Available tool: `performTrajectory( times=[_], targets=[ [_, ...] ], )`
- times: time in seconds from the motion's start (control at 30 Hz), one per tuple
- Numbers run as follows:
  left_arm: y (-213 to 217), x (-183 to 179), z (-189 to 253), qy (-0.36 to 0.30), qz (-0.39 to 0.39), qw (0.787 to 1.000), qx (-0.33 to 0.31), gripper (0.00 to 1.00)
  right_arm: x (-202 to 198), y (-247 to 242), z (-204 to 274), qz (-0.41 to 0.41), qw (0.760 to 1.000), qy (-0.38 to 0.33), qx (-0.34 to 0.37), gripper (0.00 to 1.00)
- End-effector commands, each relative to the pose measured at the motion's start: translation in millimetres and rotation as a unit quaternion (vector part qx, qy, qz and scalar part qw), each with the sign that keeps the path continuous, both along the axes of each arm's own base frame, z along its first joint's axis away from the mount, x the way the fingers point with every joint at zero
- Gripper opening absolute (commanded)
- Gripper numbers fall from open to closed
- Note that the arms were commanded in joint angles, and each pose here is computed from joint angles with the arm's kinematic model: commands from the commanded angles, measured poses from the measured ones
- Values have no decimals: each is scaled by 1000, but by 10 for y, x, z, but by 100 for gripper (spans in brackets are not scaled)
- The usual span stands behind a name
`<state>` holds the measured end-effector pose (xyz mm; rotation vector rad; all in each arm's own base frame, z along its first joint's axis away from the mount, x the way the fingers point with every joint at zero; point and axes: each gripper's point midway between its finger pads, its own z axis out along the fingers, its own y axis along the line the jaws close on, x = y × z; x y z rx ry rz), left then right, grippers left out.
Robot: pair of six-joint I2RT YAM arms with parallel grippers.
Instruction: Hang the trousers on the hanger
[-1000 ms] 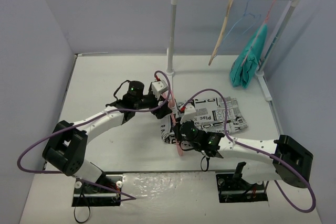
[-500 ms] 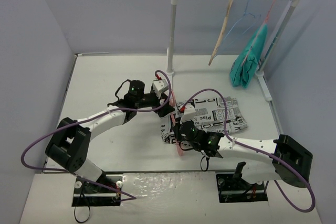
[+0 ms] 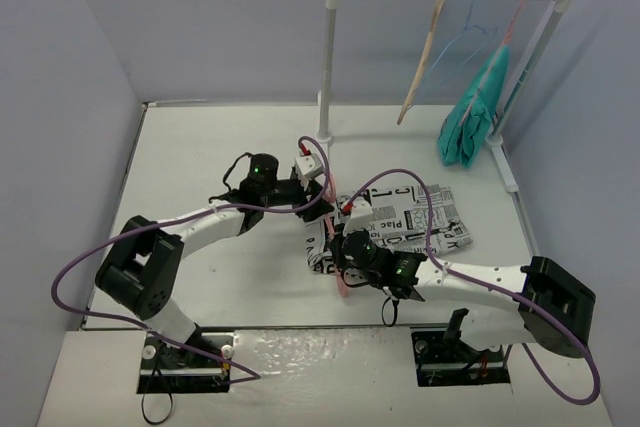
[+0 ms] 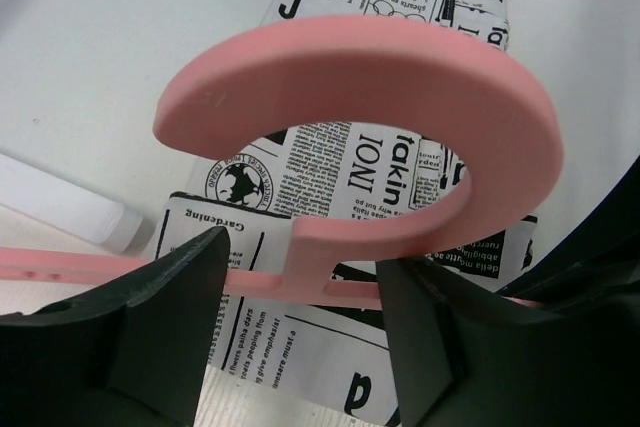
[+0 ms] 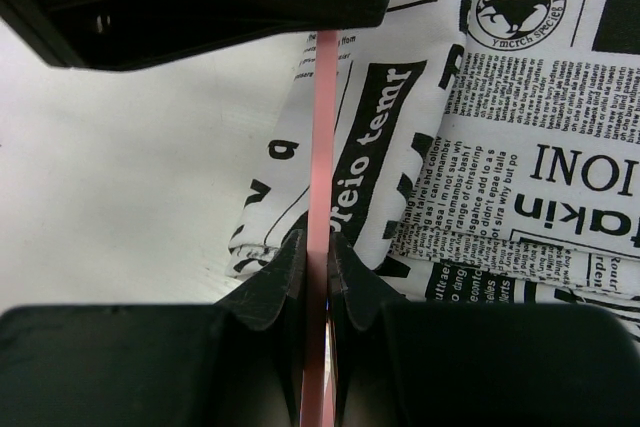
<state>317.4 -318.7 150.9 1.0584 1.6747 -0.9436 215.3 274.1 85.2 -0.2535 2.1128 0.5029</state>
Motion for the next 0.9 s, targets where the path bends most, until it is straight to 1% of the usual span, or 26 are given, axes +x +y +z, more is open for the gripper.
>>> performTrajectory(
  times=[0.0,0.07,0.17,0.3,0.33,0.4,0.57,0.6,0.63,0.73,0.8,0.87],
  targets=[
    [-80,99,287,-48,-20,998,-39,49,-4,184,191,13,999,-5,37,0],
    [-84,98,253,-43,-23,998,-43,40,-3,176,197,12,999,-6,37,0],
    [-74,111,233,-45,-24,998,-44,22,-3,165,196,12,999,-6,35,0],
    [-79,105,258,-50,-31,997,-46,5,-6,162,193,12,999,-5,34,0],
    [-78,105,264,-51,-31,997,-46,2,-6,161,191,12,999,-5,33,0],
    [-71,99,264,-53,-33,997,-48,1,-2,165,183,12,999,-4,30,0],
    [-65,53,234,-51,-43,997,-51,1,3,183,206,15,1000,-4,24,1],
    [-59,50,221,-51,-43,997,-50,1,2,179,209,16,1000,-3,22,4],
    [-53,49,223,-52,-43,996,-51,1,3,184,225,16,1000,-4,23,18],
    [-43,35,219,-51,-48,996,-52,1,-12,191,284,23,999,-2,24,43],
    [-32,25,236,-57,-55,995,-52,1,-12,146,341,21,1000,-2,22,52],
    [-12,11,217,-59,-60,995,-49,1,6,83,388,18,999,3,26,54]
  ],
)
